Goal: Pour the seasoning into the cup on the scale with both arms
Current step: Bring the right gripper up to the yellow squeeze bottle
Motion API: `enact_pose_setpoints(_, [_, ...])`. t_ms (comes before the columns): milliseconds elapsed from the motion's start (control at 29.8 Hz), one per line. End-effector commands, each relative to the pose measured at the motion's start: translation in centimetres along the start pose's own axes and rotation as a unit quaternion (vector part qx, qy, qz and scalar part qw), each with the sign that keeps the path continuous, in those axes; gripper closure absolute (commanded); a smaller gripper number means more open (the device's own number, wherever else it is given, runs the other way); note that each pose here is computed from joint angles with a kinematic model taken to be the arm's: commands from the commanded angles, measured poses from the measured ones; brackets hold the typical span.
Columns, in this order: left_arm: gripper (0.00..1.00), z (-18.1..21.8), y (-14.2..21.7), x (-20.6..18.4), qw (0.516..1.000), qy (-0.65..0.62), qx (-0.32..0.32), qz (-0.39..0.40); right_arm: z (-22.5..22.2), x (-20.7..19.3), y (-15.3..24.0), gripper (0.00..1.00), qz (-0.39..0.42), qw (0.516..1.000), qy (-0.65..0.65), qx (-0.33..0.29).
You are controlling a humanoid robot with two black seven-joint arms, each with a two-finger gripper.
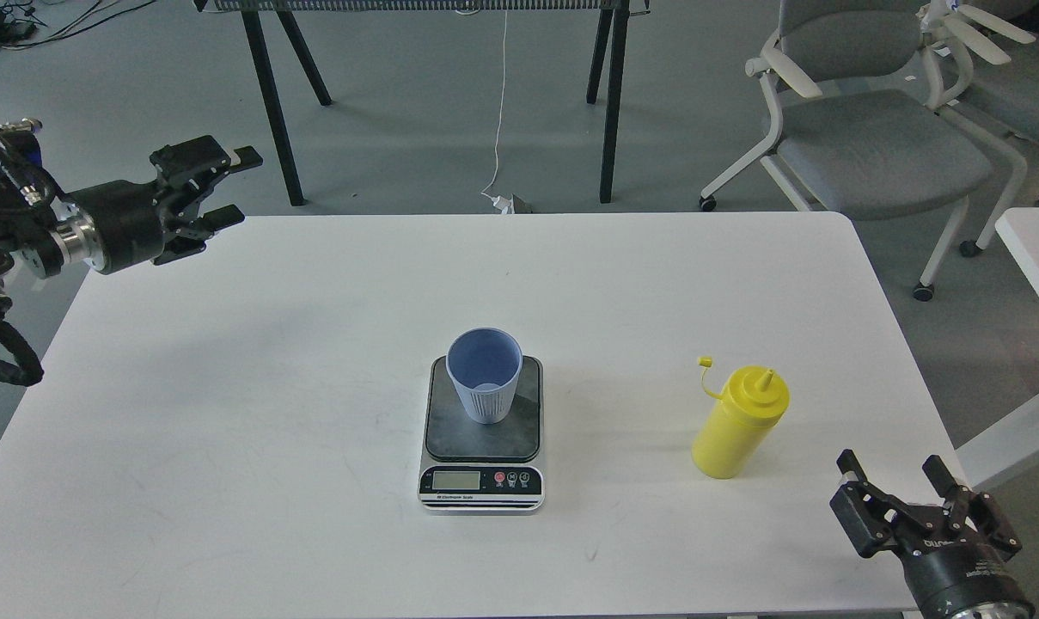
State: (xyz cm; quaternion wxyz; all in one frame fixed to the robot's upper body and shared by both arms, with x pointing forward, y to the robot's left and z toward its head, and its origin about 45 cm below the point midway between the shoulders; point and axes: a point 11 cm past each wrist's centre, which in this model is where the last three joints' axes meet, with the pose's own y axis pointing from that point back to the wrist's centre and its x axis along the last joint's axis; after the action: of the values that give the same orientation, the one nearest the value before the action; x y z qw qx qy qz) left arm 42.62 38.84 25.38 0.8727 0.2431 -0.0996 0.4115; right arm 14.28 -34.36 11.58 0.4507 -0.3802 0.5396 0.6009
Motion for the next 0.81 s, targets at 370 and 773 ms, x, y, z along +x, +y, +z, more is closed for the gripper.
enact_pose_setpoints(370, [0.00, -0.7, 0.1, -0.4, 1.000, 0.006, 0.005, -0.002, 5.1, 4.1, -2.9, 0.01, -0.004, 0.999, 0.018, -0.042])
enact_pose_setpoints(773, [0.00, -1.8, 0.4, -1.0, 1.000, 0.015, 0.014, -0.005, 7.6, 5.5, -3.6, 0.01, -0.001, 0.998, 0.024, -0.066])
